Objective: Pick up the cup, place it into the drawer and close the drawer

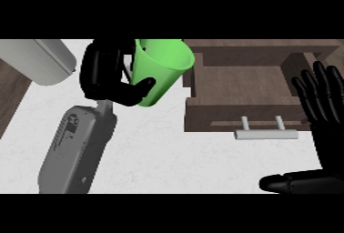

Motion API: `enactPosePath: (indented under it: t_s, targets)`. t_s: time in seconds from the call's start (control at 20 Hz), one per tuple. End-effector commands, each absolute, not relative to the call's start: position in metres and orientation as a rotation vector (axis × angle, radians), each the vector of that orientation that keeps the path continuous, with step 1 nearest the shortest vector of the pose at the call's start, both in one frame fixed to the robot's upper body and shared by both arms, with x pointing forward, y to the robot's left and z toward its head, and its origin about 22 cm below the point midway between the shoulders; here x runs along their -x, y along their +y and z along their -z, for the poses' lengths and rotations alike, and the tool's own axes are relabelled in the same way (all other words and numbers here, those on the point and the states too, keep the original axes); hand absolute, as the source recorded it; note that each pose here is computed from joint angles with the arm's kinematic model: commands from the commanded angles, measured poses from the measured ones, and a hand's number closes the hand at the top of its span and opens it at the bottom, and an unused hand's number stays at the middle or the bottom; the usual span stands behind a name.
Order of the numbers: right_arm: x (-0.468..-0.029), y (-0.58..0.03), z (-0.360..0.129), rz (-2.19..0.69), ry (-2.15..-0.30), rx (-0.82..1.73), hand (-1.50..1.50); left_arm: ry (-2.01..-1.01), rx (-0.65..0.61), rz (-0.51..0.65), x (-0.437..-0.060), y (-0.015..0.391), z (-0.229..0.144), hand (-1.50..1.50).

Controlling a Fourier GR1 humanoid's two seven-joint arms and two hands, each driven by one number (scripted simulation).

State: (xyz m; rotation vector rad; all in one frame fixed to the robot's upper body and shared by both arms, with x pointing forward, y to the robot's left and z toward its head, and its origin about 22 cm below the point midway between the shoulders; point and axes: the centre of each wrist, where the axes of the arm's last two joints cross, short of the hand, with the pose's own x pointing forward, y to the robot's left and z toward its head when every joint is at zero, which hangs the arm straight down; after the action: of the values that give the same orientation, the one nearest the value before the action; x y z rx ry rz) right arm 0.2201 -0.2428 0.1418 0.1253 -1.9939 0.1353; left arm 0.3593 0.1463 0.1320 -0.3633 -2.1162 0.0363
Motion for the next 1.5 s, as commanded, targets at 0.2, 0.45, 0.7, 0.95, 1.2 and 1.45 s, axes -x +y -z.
enactPosePath:
  t_s: [0.2, 0.45, 0.7, 0.95, 1.2, 1.45]
  targets:
    - [-0.225, -0.241, -0.141, -0.151, -1.988, -0.137, -1.5, -2.119, 0.318, 0.042, -0.374, 0.093, -0.17, 1.5]
    - [-0.238, -0.253, -0.148, -0.152, -1.98, -0.149, -1.5, -2.069, 0.291, 0.093, -0.397, 0.066, -0.194, 1.5]
    - [-0.233, -0.251, -0.14, -0.13, -1.984, -0.107, -1.5, -2.05, 0.262, 0.11, -0.408, 0.053, -0.189, 1.5]
    - [-0.232, -0.242, -0.131, -0.141, -1.986, -0.116, -1.5, -1.997, 0.234, 0.099, -0.413, 0.042, -0.18, 1.5]
    - [-0.231, -0.242, -0.139, -0.134, -1.997, -0.158, -1.5, -1.987, 0.205, 0.096, -0.425, 0.039, -0.147, 1.5]
    - [-0.235, -0.254, -0.132, -0.151, -2.005, -0.133, -1.5, -1.928, 0.178, 0.147, -0.426, 0.024, -0.15, 1.5]
